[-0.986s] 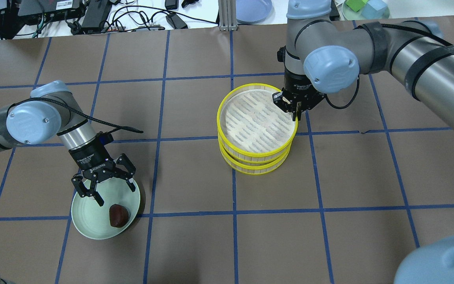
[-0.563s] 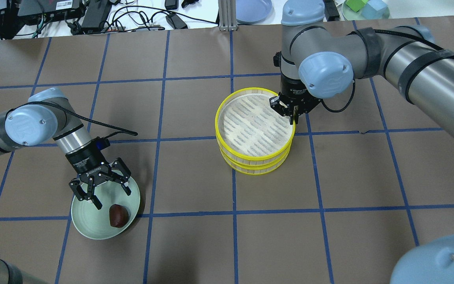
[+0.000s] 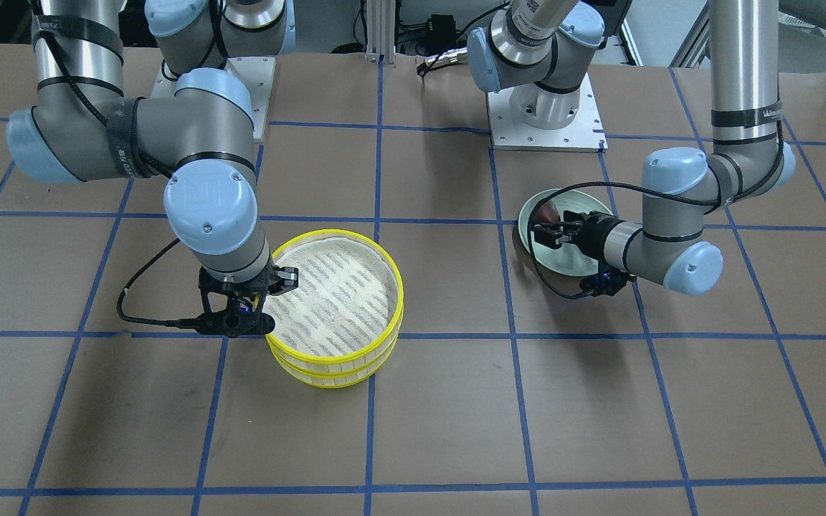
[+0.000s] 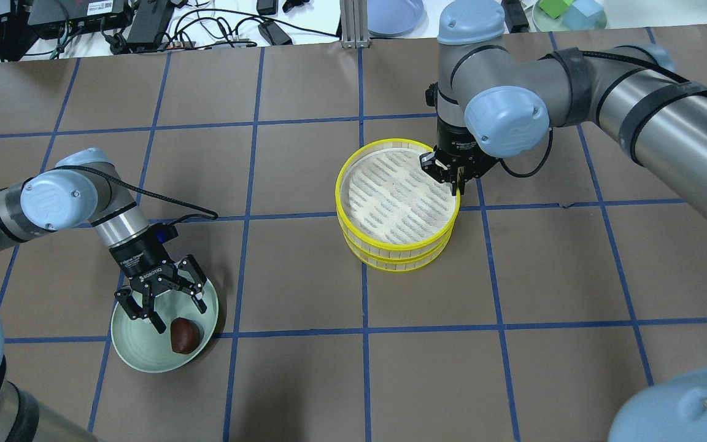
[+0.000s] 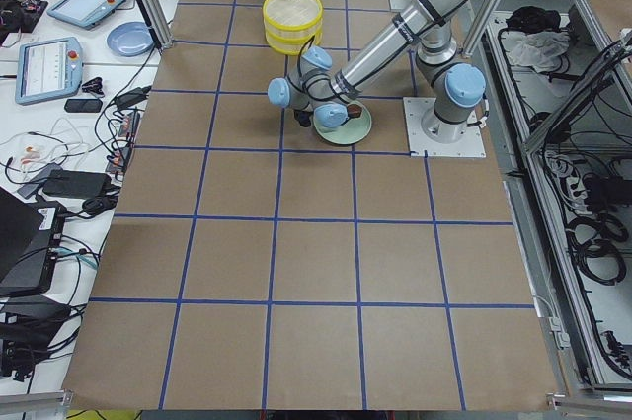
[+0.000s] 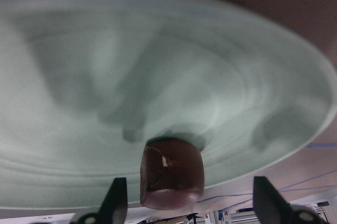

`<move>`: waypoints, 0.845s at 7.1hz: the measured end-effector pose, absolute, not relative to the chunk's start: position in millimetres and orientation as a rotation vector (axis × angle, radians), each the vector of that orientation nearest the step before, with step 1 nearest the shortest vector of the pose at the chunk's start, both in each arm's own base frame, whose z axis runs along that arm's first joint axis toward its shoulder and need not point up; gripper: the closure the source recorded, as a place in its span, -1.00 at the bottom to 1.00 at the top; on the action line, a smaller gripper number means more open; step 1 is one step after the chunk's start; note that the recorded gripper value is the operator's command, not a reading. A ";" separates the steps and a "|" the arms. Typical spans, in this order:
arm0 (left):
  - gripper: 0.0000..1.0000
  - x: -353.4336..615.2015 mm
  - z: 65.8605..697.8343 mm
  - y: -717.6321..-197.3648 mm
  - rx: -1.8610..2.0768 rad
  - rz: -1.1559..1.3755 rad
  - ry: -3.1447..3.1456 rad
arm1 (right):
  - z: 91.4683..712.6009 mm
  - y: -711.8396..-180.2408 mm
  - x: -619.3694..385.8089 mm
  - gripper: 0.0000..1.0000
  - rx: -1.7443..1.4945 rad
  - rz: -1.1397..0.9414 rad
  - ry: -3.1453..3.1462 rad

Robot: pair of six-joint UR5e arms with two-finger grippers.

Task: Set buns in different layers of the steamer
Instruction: 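Grasp the brown bun with the left gripper while the right releases the tier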

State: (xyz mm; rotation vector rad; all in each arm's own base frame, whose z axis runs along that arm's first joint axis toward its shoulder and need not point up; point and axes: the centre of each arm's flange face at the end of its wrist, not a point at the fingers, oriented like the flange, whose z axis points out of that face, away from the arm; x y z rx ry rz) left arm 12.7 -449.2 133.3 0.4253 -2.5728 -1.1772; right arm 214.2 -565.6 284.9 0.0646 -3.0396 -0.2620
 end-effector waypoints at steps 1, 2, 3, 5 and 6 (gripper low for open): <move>0.50 12.3 128.9 -447.5 0.424 -1.191 -2.565 | 284.4 -565.6 214.1 0.97 0.065 -0.263 -3.039; 0.99 12.9 127.5 -448.0 0.423 -1.194 -2.564 | 283.7 -565.4 213.5 0.96 0.067 -0.263 -3.032; 1.00 15.0 127.9 -449.5 0.416 -1.200 -2.579 | 282.4 -564.6 212.4 0.95 0.068 -0.265 -3.022; 1.00 18.4 130.3 -450.6 0.405 -1.212 -2.604 | 278.7 -562.4 211.1 0.89 0.070 -0.274 -3.011; 1.00 19.6 134.5 -452.9 0.405 -1.201 -2.614 | 278.5 -562.4 211.1 -0.22 0.069 -0.272 -3.011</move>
